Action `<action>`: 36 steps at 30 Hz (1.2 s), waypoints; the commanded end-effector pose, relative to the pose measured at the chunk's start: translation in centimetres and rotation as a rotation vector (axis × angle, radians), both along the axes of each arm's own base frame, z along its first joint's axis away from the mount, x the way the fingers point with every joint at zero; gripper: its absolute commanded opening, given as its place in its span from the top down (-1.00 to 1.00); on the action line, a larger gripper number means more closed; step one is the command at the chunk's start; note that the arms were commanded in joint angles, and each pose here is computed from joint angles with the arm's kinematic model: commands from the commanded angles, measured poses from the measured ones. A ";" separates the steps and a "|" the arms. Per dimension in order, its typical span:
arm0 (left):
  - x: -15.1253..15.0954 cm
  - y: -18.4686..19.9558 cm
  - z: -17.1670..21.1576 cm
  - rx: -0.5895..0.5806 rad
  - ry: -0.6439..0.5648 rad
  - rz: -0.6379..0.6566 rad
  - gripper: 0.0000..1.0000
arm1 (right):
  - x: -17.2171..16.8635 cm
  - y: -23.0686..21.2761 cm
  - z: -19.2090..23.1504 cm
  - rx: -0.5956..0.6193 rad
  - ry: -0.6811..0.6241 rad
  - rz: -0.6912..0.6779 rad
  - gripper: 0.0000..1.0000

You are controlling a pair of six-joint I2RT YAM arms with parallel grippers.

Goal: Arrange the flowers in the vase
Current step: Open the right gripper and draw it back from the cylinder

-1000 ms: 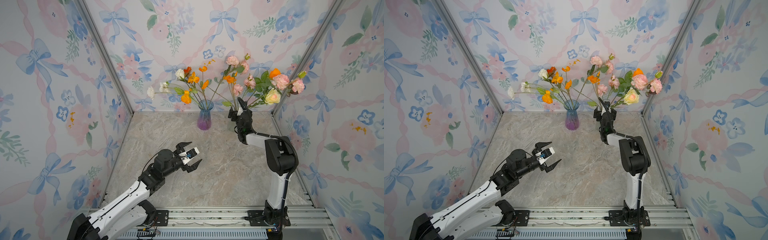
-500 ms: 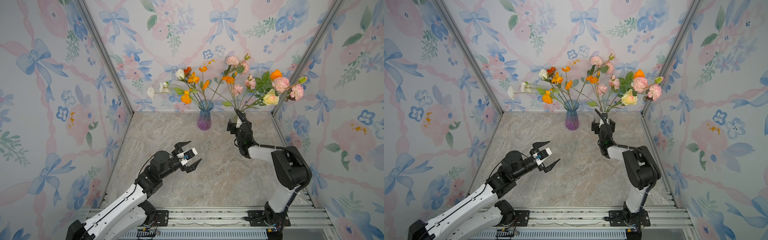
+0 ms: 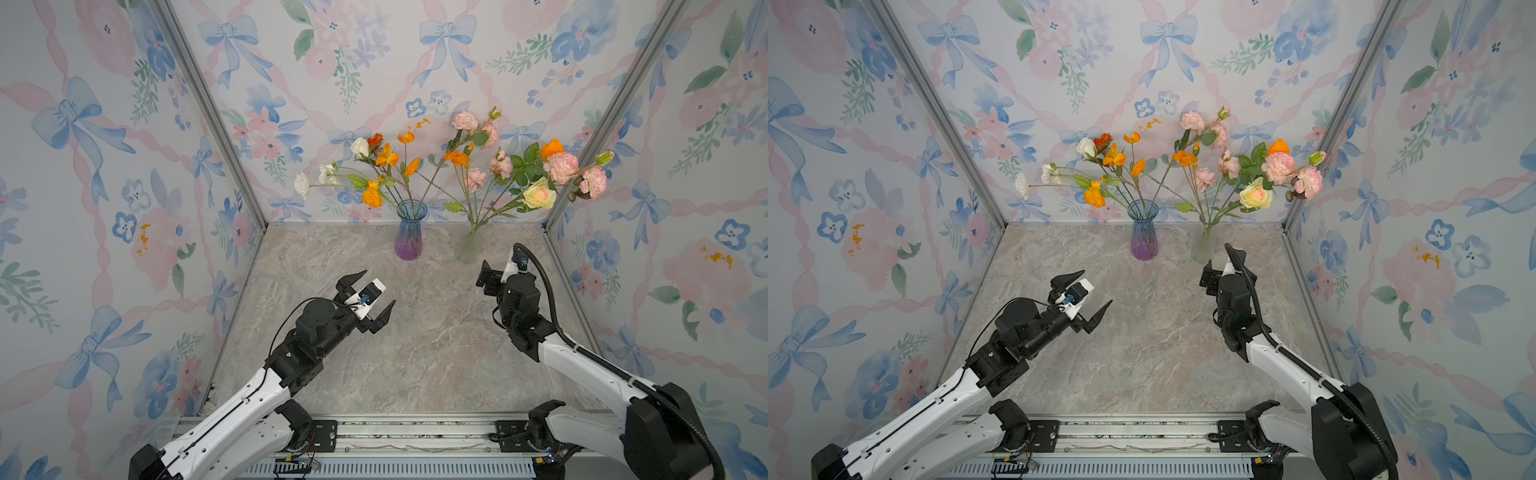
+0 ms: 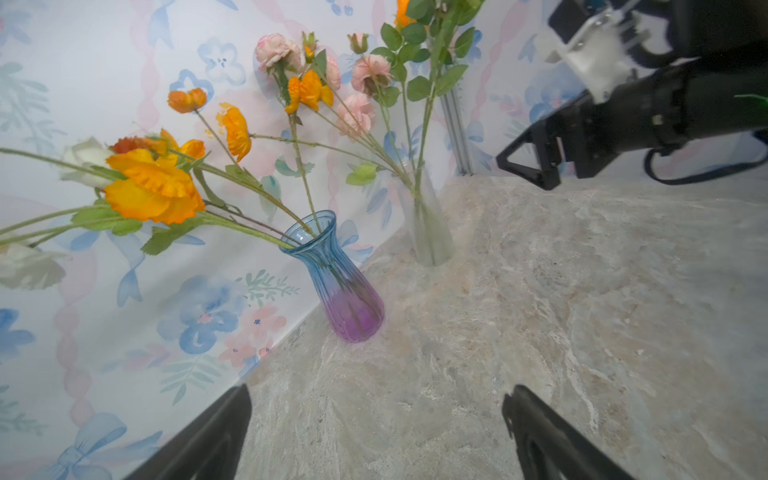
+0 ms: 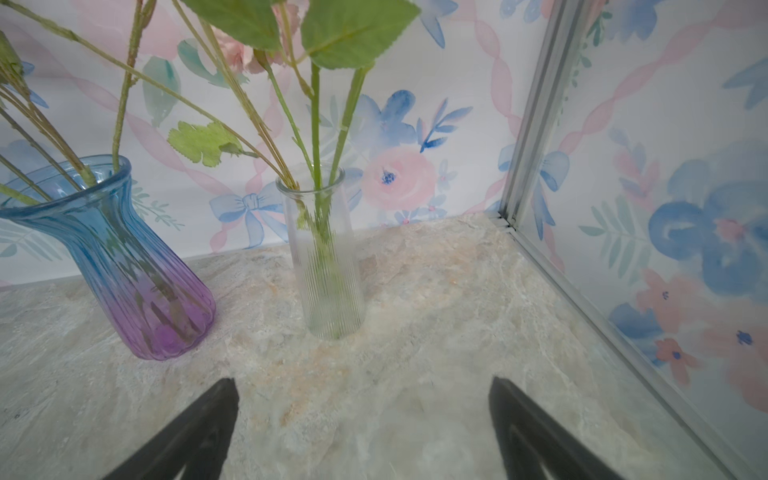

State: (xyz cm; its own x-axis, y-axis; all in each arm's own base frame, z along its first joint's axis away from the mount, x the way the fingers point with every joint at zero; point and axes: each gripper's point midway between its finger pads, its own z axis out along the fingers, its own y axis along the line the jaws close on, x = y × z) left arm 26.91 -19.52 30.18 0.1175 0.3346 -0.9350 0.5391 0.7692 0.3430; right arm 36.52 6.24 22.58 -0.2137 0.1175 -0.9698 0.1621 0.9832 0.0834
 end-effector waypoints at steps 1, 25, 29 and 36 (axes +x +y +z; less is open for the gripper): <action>1.7 3.8 -2.0 -0.193 0.157 0.271 -0.96 | -3.8 -2.4 -5.0 -0.027 0.247 -0.070 -0.94; 7.1 17.1 -15.2 -0.248 0.030 0.709 -0.96 | 2.2 -8.5 -12.0 -0.179 0.295 -0.050 -0.94; 8.7 16.7 -16.1 -0.243 0.040 0.645 -0.96 | 3.2 -6.3 -10.8 -0.165 0.175 0.055 -0.94; 9.2 19.4 -17.1 -0.348 0.061 0.706 -0.96 | 3.9 -5.3 -12.4 -0.112 0.153 0.166 -0.94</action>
State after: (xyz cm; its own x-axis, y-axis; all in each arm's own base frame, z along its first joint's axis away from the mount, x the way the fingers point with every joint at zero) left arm 35.55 0.49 10.97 -0.1580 0.0455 -0.9864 -0.1392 0.9879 0.0678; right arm 39.60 -0.13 8.79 -0.4504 -0.0220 -0.8925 0.0716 0.9956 -0.0607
